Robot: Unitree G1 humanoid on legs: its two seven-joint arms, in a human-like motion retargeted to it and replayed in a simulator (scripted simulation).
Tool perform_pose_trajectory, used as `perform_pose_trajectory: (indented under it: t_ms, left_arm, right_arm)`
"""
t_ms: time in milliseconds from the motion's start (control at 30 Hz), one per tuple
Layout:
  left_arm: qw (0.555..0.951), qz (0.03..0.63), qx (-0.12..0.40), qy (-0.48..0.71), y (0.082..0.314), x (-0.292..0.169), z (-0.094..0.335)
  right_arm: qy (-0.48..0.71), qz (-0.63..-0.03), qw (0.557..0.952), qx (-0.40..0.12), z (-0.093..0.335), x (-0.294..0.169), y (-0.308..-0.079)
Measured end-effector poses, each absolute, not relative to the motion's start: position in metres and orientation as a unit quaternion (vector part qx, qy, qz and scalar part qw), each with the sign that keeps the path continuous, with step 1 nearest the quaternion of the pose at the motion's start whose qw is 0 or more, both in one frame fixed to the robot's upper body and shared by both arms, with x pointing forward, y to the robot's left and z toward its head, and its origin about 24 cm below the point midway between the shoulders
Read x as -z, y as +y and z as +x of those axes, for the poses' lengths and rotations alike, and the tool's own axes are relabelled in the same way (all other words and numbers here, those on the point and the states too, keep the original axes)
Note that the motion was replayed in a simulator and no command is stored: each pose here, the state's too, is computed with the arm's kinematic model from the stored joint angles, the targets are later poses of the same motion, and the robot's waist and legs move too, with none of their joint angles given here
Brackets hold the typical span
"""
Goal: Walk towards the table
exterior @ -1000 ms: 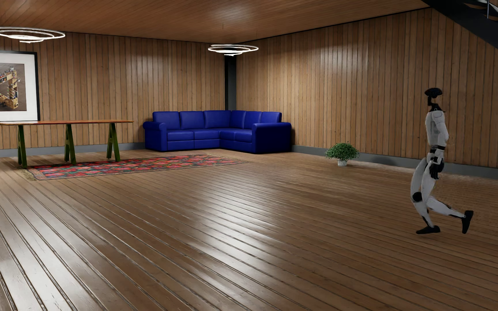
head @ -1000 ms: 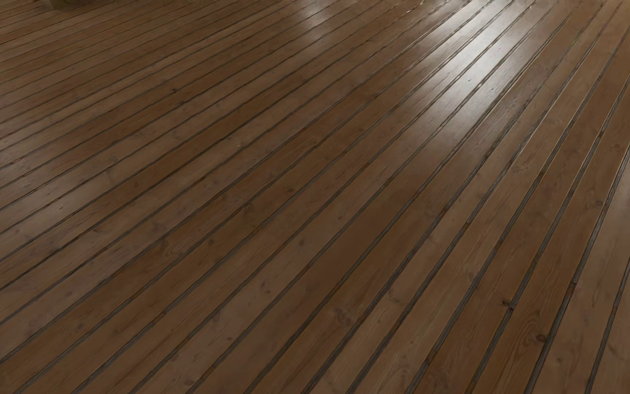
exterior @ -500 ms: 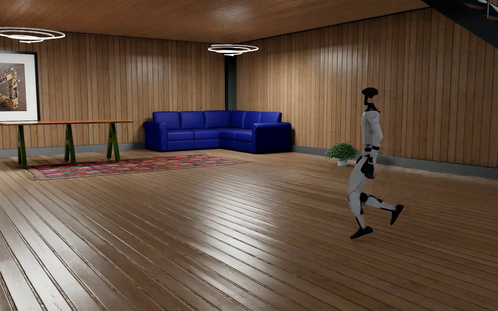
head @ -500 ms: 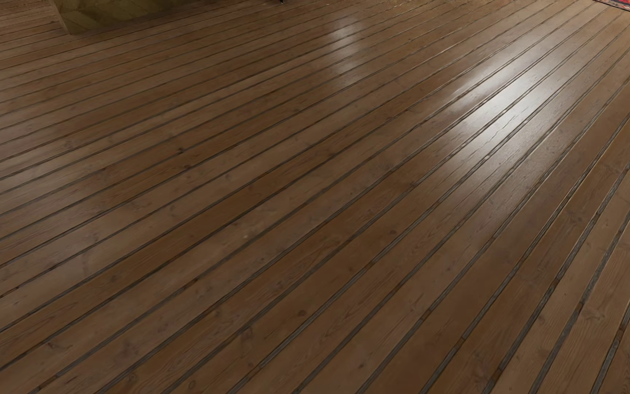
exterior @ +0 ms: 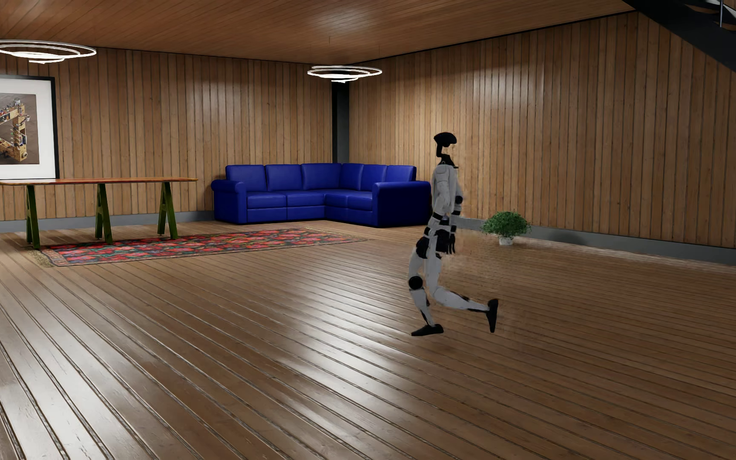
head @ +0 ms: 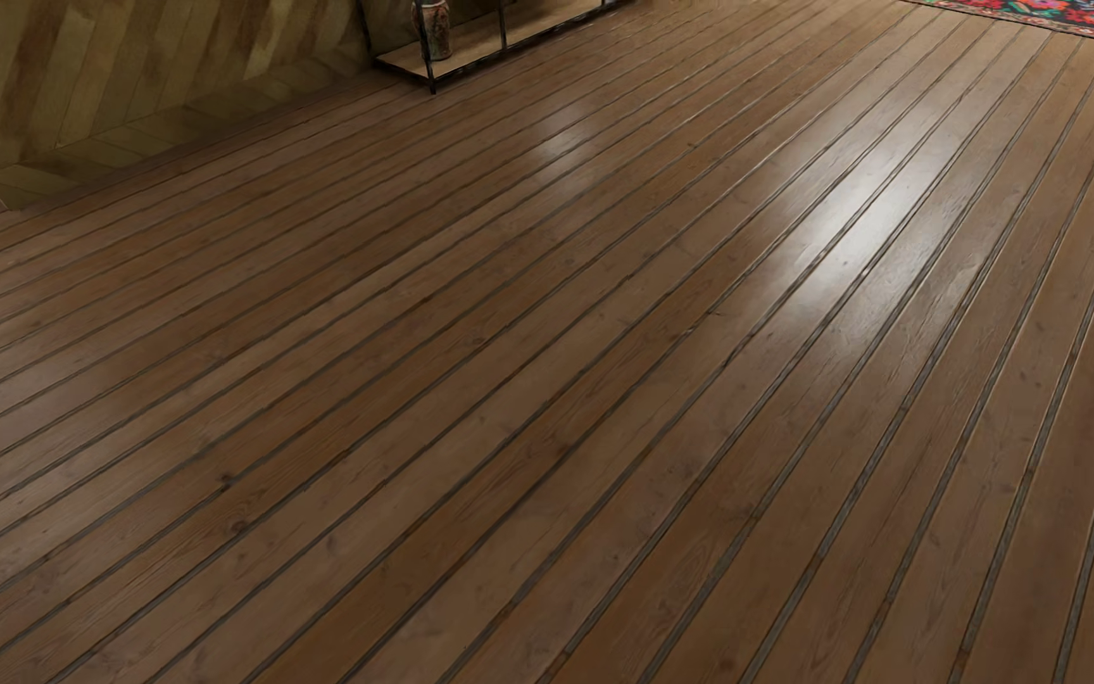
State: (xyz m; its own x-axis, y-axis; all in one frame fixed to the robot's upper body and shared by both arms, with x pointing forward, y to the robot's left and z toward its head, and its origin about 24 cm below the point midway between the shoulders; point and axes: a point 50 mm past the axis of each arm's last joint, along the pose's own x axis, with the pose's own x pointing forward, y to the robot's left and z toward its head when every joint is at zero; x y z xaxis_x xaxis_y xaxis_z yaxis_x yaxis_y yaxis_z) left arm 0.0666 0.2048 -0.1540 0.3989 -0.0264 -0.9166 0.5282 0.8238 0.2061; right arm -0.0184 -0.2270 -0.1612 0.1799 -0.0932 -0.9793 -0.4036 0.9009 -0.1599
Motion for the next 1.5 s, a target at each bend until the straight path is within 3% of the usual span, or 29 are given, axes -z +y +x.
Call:
perform_pose_trajectory:
  t_ms: [33, 67, 100, 133, 233, 333, 400, 467, 500, 567, 700, 800, 867, 933, 1033, 1133, 1300, 1400, 1500]
  left_arm:
    - [0.797, 0.226, 0.160, 0.536, 0.204, 0.157, 0.058]
    - [0.793, 0.231, 0.183, 0.533, 0.199, 0.156, 0.048]
    - [0.780, 0.212, 0.160, 0.567, 0.201, 0.162, 0.031]
    - [0.765, 0.227, 0.191, 0.572, 0.198, 0.162, 0.020]
    - [0.747, 0.222, 0.194, 0.596, 0.200, 0.163, -0.004]
    - [0.733, 0.226, 0.207, 0.607, 0.201, 0.162, -0.019]
    - [0.723, 0.226, 0.208, 0.619, 0.203, 0.162, -0.028]
    - [0.724, 0.236, 0.184, 0.621, 0.217, 0.162, -0.019]
    - [0.735, 0.231, 0.157, 0.618, 0.222, 0.163, -0.008]
    - [0.759, 0.247, 0.163, 0.580, 0.223, 0.160, 0.023]
    - [0.841, 0.247, 0.139, 0.462, 0.222, 0.133, 0.098]
    - [0.879, 0.251, 0.117, 0.388, 0.224, 0.110, 0.146]
    - [0.882, 0.237, 0.098, 0.395, 0.227, 0.111, 0.142]
    - [0.850, 0.223, 0.090, 0.468, 0.230, 0.134, 0.104]
    - [0.775, 0.255, 0.141, 0.560, 0.234, 0.155, 0.045]
    - [0.725, 0.240, 0.159, 0.626, 0.230, 0.160, -0.017]
    - [0.709, 0.206, 0.168, 0.653, 0.211, 0.160, -0.052]
    - [0.712, 0.220, 0.156, 0.648, 0.224, 0.160, -0.041]
    - [0.730, 0.246, 0.138, 0.623, 0.240, 0.160, -0.005]
  right_arm:
    - [0.613, -0.196, 0.758, -0.107, -0.004, 0.161, -0.223]
    - [0.590, -0.198, 0.774, -0.113, 0.009, 0.158, -0.220]
    - [0.572, -0.197, 0.789, -0.108, 0.020, 0.155, -0.221]
    - [0.544, -0.199, 0.808, -0.107, 0.039, 0.151, -0.220]
    - [0.477, -0.207, 0.848, -0.097, 0.084, 0.136, -0.223]
    - [0.459, -0.207, 0.861, -0.071, 0.103, 0.130, -0.232]
    - [0.491, -0.193, 0.848, -0.057, 0.082, 0.138, -0.234]
    - [0.541, -0.199, 0.814, -0.079, 0.049, 0.149, -0.231]
    - [0.551, -0.203, 0.804, -0.094, 0.040, 0.151, -0.228]
    - [0.575, -0.206, 0.784, -0.111, 0.017, 0.154, -0.226]
    - [0.648, -0.213, 0.724, -0.101, -0.041, 0.152, -0.245]
    - [0.690, -0.215, 0.685, -0.093, -0.075, 0.149, -0.254]
    - [0.712, -0.220, 0.659, -0.098, -0.090, 0.147, -0.258]
    - [0.713, -0.220, 0.659, -0.092, -0.086, 0.149, -0.259]
    - [0.634, -0.216, 0.732, -0.122, -0.027, 0.157, -0.235]
    - [0.536, -0.200, 0.811, -0.124, 0.039, 0.149, -0.214]
    - [0.387, -0.212, 0.888, -0.126, 0.119, 0.110, -0.206]
    - [0.424, -0.199, 0.877, -0.110, 0.101, 0.121, -0.210]
    - [0.525, -0.201, 0.818, -0.120, 0.052, 0.149, -0.213]
